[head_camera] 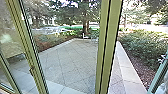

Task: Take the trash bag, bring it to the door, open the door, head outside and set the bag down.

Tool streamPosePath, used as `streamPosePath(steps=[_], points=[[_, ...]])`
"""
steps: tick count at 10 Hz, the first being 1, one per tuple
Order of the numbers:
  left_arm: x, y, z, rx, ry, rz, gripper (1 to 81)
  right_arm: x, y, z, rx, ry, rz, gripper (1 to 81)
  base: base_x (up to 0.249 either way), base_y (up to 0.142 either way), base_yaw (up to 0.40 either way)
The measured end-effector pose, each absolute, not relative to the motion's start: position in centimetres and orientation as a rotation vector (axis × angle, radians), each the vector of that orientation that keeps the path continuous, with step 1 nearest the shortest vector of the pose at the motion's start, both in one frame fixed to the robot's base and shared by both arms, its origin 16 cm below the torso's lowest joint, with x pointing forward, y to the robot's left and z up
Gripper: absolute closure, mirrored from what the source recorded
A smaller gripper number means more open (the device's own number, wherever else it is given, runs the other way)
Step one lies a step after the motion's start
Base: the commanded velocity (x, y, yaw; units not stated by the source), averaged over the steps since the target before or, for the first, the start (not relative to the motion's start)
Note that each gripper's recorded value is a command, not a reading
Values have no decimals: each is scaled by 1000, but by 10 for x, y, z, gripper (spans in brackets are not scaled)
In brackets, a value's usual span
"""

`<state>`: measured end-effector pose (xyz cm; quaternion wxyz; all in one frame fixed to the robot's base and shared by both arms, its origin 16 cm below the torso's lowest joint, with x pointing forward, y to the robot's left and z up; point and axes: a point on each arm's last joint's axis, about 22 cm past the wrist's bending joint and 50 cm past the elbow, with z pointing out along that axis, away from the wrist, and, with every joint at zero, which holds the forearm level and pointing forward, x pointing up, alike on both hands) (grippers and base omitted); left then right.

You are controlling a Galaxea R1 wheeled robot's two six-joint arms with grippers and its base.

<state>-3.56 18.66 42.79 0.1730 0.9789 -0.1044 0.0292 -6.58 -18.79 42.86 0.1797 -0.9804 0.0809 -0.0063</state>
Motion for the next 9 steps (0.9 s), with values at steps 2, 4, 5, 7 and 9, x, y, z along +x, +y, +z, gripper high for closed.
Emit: streamPosePath(steps=[2,4,5,7,9], points=[[-26,186,427,2781,-282,97,811,-65,-175,427,-2768,231,-13,10,0,0,0],[-22,182,427,2778,-279,104,811,-67,-173,424,-2788,232,-8,10,0,0,0],[-22,182,427,2778,-277,103,811,-68,-176,422,-2809,233,-6,10,0,0,0],[-22,182,427,2779,-272,102,811,-67,-167,421,-2814,222,-7,10,0,0,0],[-22,182,427,2779,-272,102,811,-66,-158,421,-2804,220,-7,10,0,0,0]])
